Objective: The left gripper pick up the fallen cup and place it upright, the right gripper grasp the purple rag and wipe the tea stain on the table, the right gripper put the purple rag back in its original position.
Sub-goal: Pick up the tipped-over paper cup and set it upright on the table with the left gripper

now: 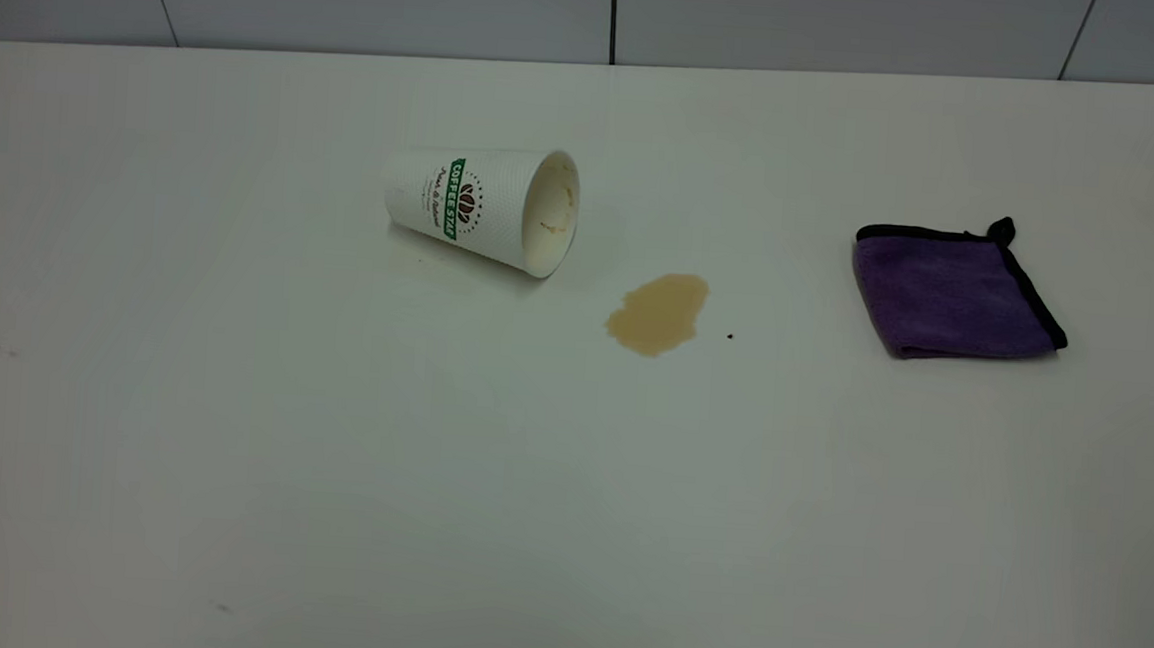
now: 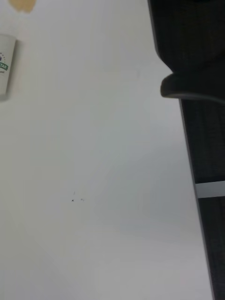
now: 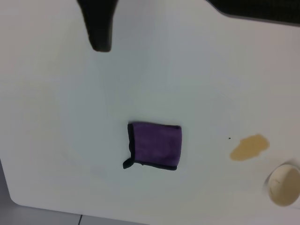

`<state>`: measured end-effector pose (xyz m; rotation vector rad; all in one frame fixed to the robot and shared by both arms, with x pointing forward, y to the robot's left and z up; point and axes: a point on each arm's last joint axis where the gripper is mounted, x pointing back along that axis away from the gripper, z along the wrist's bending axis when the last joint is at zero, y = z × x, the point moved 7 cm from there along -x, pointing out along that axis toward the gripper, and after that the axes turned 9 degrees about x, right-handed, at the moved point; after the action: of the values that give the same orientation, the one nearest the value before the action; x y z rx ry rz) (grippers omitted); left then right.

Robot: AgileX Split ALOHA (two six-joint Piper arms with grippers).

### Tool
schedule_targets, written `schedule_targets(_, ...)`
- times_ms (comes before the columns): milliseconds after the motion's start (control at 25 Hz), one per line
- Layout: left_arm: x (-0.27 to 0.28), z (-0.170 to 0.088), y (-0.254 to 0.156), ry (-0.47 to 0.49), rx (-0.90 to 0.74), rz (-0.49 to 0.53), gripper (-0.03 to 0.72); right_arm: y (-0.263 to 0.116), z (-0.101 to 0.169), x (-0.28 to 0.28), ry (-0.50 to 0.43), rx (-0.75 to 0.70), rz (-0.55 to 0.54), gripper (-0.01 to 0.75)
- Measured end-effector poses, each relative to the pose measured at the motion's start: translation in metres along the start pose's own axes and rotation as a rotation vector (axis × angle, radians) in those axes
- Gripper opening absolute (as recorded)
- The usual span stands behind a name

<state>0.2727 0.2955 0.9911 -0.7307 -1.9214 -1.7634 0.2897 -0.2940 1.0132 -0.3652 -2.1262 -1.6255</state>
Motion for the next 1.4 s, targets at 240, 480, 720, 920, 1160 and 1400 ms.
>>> schedule_targets(240,0.0,0.0,0.0,0.0,0.0,0.0,0.448,0.0,0.0,0.0,0.0,0.0,0.0,0.552)
schedule_targets(480,-0.001,0.0,0.002,-0.003,0.002,-0.016,0.448,0.0,0.0,0.0,0.0,0.0,0.0,0.552)
schedule_targets(720,-0.004,0.0,0.0,-0.001,0.006,-0.006,0.448,0.0,0.0,0.0,0.0,0.0,0.0,0.552)
schedule_targets(920,-0.004,0.0,0.001,-0.001,0.028,-0.008,0.436,0.0,0.0,0.0,0.0,0.0,0.0,0.552)
schedule_targets(1160,-0.013,-0.003,0.028,0.002,0.032,0.006,0.429,0.0,0.0,0.0,0.0,0.0,0.0,0.552)
schedule_targets(1400,-0.056,-0.007,0.073,0.015,0.01,0.105,0.429,0.0,0.0,0.0,0.0,0.0,0.0,0.552)
